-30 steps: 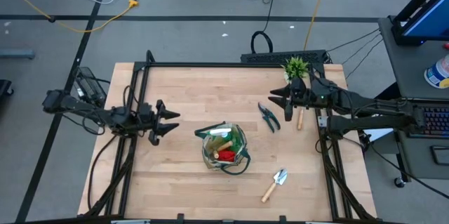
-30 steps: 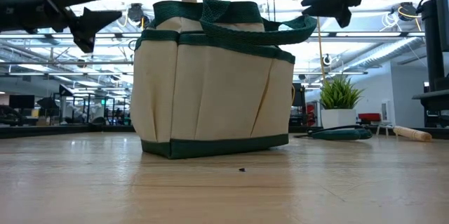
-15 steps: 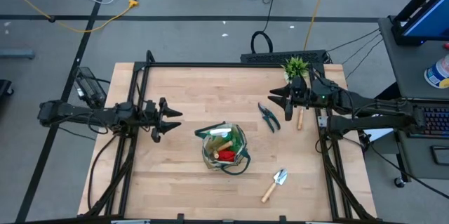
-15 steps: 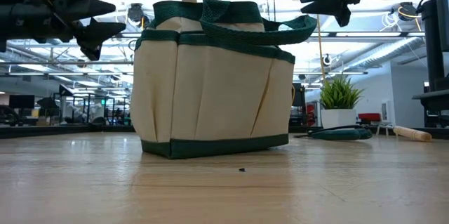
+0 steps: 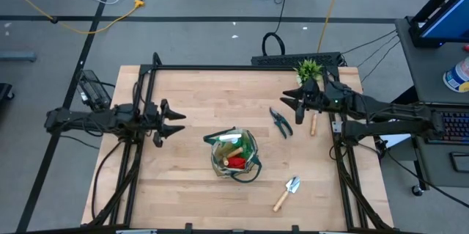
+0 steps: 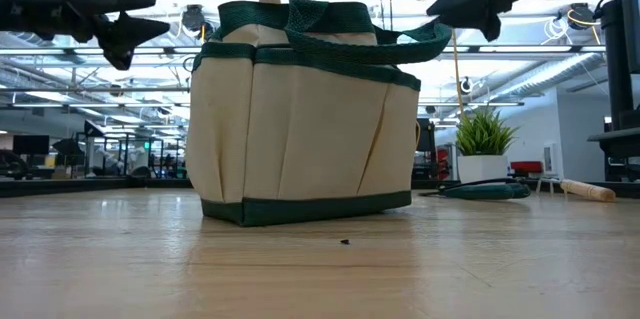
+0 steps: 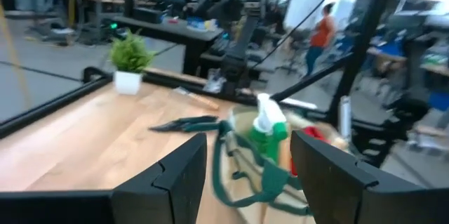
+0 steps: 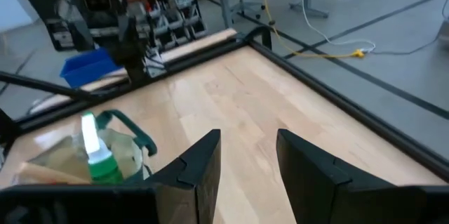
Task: Pick & Place Garden tools in Gardening bag
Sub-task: Put the brown hand rake into the gardening bag
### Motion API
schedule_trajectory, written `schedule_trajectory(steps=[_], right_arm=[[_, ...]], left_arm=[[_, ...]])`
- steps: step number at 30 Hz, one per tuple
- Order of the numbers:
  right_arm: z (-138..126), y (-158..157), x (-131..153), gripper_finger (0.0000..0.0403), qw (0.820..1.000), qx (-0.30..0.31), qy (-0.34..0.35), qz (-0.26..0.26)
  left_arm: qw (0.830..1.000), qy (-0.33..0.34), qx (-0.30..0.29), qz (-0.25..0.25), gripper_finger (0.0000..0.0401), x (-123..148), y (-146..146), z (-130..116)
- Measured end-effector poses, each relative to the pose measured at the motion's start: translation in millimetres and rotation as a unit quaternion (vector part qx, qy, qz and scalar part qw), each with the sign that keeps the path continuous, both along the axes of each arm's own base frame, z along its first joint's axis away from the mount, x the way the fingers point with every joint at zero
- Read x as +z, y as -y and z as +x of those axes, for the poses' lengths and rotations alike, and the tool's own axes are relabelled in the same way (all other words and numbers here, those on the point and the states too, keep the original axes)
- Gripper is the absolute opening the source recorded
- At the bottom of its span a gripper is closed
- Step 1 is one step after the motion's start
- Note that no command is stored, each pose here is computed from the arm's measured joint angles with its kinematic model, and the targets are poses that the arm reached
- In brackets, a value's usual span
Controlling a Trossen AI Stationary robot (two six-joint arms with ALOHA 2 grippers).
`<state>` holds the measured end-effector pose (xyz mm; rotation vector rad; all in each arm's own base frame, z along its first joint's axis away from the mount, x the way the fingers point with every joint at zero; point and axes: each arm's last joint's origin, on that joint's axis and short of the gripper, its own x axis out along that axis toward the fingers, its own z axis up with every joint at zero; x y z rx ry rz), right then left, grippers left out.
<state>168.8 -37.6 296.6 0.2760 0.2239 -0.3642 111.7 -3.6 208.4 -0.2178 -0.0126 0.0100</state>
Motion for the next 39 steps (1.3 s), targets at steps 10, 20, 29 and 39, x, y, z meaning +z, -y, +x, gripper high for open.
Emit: schedule_trajectory(steps=[10, 20, 29, 39], right_arm=[[23, 4, -26, 0.0130, 0.996, 0.004, -0.088, 0.017], [30, 5, -44, 0.0130, 0.988, 0.004, -0.150, 0.033], [31, 4, -54, 0.0135, 0.979, 0.019, -0.189, 0.069], [36, 5, -64, 0.0210, 0.972, 0.012, -0.218, 0.085]], left_arm=[[0.999, -0.012, 0.026, 0.033, 0.0212, 0, 7, -2], [0.998, -0.022, 0.050, 0.044, 0.0212, -2, 8, -2], [0.997, -0.025, 0.065, 0.035, 0.0212, -3, 7, -3], [0.997, -0.024, 0.065, 0.033, 0.0212, -3, 7, -3]])
